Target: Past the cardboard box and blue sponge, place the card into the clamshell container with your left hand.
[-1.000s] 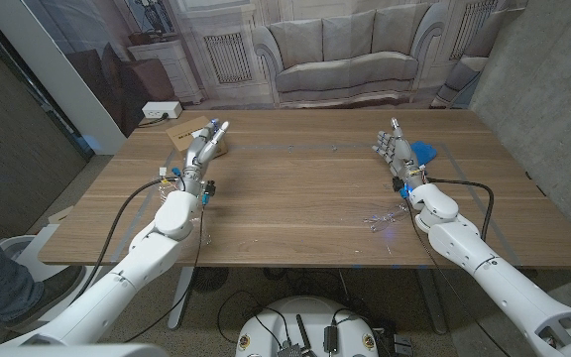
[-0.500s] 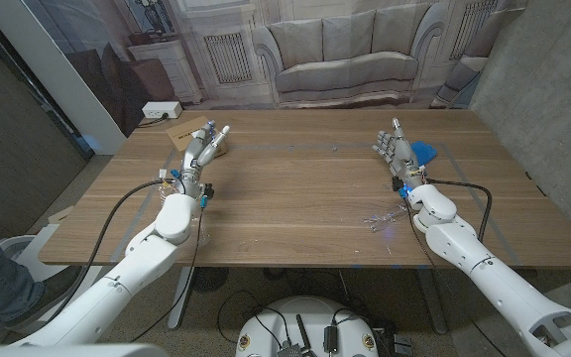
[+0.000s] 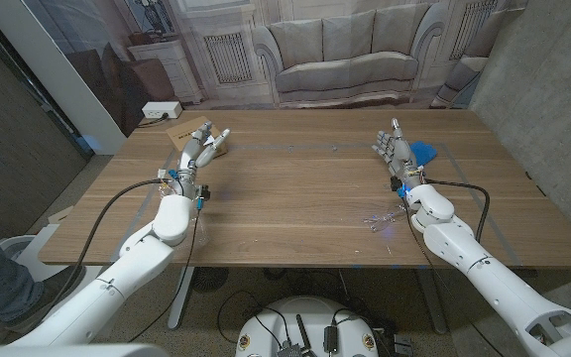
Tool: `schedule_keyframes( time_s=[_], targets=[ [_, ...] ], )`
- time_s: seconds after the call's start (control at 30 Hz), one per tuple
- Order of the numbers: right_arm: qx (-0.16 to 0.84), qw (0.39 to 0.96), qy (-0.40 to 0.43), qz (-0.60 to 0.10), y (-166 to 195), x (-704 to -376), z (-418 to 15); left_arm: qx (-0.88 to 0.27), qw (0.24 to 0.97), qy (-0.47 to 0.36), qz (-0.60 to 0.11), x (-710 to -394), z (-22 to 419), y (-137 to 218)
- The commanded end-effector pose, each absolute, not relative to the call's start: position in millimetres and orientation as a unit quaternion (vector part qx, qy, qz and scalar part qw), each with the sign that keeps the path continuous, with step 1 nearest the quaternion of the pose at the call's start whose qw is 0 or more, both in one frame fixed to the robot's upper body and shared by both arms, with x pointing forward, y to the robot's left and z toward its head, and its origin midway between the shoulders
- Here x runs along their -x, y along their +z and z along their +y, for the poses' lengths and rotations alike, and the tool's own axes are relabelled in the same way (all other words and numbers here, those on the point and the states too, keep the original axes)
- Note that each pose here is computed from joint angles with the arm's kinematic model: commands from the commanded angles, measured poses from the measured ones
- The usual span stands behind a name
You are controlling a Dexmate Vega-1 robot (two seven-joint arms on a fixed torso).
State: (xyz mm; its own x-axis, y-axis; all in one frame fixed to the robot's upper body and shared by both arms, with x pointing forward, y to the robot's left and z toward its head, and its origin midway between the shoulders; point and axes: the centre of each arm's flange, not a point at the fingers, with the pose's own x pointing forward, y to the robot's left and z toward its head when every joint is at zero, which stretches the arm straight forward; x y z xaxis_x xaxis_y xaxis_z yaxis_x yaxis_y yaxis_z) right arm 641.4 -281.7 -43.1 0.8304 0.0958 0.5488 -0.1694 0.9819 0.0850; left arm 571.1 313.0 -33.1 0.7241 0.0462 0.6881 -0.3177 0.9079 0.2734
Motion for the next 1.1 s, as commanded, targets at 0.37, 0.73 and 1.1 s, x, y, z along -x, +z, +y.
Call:
schedule_keyframes(
  time_s=[0.37, 0.73, 1.1],
  targets=[
    [-0.063, 0.956, 0.066, -0.278, -47.5, -638.4, -279.2, -0.246, 0.896, 0.122, -0.348, -563.9, 332.2, -25.7],
    [-0.062, 0.956, 0.060, -0.279, -44.1, -633.9, -278.5, -0.256, 0.889, 0.139, -0.353, -568.2, 335.7, -32.5],
    [-0.061, 0.955, 0.061, -0.285, -40.9, -631.7, -278.4, -0.307, 0.870, 0.175, -0.343, -563.2, 341.5, -34.5]
  ],
)
